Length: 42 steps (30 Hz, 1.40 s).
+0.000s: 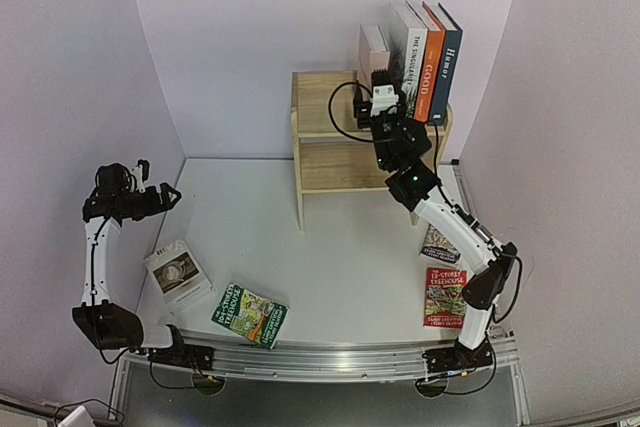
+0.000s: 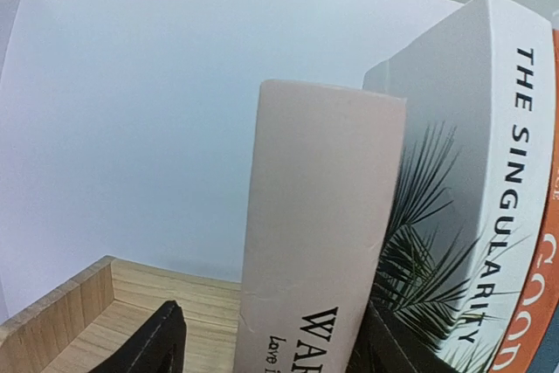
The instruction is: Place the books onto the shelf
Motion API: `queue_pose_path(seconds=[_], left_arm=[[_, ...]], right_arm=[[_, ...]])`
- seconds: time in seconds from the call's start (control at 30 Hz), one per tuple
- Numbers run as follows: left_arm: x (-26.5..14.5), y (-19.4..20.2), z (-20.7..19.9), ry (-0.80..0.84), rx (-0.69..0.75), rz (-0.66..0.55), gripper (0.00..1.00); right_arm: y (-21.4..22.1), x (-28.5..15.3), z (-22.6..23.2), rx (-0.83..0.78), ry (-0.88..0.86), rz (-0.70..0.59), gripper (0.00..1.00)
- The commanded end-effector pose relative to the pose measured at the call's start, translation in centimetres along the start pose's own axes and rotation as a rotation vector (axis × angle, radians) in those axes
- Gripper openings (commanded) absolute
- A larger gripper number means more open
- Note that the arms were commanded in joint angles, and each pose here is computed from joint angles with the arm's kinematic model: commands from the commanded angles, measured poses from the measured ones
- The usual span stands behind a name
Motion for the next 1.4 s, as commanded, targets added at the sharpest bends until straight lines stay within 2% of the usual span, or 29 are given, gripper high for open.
queue_pose_path(seconds=[0.0, 0.17, 0.4, 0.57, 0.87, 1.37], left_arm=[[-0.8, -0.7, -0.6, 0.021, 0.012, -0.043, 1.0], [-0.8, -0.9, -0.8, 0.029, 0.014, -0.048, 1.0], [-1.0, -0.9, -0.8, 0.029, 0.016, -0.05, 1.0], [-1.0, -0.9, -0.8, 0.031, 0.015, -0.049, 1.0], [-0.8, -0.8, -0.9, 0.039, 0.013, -0.047, 1.0], [-0.9, -0.8, -1.1, 0.049, 0.01, -0.049, 1.0]], right_arm=[[-3.0, -0.8, -1.8, 0.017, 0.074, -0.077, 0.61], [-2.1, 0.1, -1.5, -0.021, 0.106, -0.068, 0.6], [-2.0, 0.5, -1.6, -0.044, 0.139, -0.069, 0.45], [-2.5, 0.2, -2.3, -0.055, 0.177, -0.076, 0.41], [-2.7, 0.2, -2.8, -0.093, 0.199, -0.079, 0.42], [-3.0, -0.3, -3.3, -0.12, 0.19, -0.08, 0.58]])
Point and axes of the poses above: each gripper's point midway between its finger pads, its own x axis out along the fingers, its own z axis along the line the jaws close on, y = z × x, the point moved 4 cm from there along -x, back along the fingers, and after that the axes turned 11 degrees about x, right-handed, at the moved point
